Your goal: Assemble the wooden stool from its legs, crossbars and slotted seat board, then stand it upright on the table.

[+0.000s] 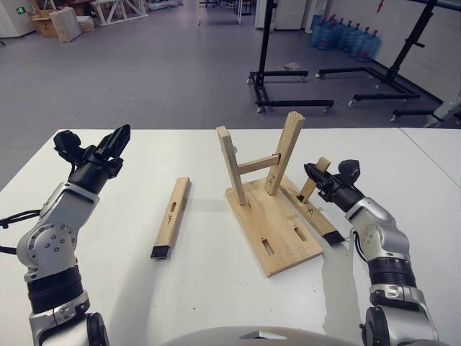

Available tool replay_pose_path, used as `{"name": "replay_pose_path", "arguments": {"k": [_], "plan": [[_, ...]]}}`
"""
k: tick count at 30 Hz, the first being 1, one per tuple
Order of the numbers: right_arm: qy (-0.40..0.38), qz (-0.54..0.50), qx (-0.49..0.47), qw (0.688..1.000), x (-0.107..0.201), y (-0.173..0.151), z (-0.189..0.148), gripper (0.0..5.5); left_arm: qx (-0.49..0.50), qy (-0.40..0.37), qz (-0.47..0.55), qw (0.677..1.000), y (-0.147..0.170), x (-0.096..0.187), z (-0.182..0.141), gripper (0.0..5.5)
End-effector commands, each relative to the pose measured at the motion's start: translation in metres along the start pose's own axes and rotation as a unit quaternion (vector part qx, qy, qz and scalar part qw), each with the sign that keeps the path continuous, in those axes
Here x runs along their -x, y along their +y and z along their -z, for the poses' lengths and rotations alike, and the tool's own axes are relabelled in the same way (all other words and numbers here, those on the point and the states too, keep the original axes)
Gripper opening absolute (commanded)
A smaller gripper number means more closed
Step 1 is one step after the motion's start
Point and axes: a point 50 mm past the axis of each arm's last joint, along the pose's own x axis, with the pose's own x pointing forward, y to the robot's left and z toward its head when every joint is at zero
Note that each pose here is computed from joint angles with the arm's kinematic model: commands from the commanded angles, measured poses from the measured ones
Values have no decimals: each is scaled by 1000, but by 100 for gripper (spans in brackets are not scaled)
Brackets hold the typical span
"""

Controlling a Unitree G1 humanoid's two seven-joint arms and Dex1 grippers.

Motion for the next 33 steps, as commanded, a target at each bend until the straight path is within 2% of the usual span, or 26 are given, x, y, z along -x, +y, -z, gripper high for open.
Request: {"name": "replay_pose_path", "arguments": {"k": [1, 5, 9, 10, 17, 20, 28, 33], "plan": [[27, 43, 14, 999, 19, 3, 32, 39, -7, -4, 1, 1000, -2, 0, 1, 242], [48, 54, 24, 997, 30, 13, 61, 39, -11, -3, 3, 1000, -3, -1, 3, 242], [65, 60, 12, 996, 29, 13, 68, 39, -15, 1, 6, 1000, -3, -2, 5, 242], [70, 62, 12, 996, 28, 13, 69, 76, -16, 1, 5, 1000, -3, -1, 5, 242], [111, 78, 21, 990, 32, 4, 72, 194, -16, 4, 2, 1000, 0, 1, 7, 242], [99, 39, 55, 993, 29, 4, 45, 194, -19, 2, -1, 1000, 2, 3, 6, 242], [8, -28, 125, 992, 25, 29, -83, 194, -32, -4, 1, 999, 5, -1, 0, 242], [-106, -12, 94, 990, 19, 55, -166, 194, -39, -6, 1, 999, 6, 0, -3, 242]]}}
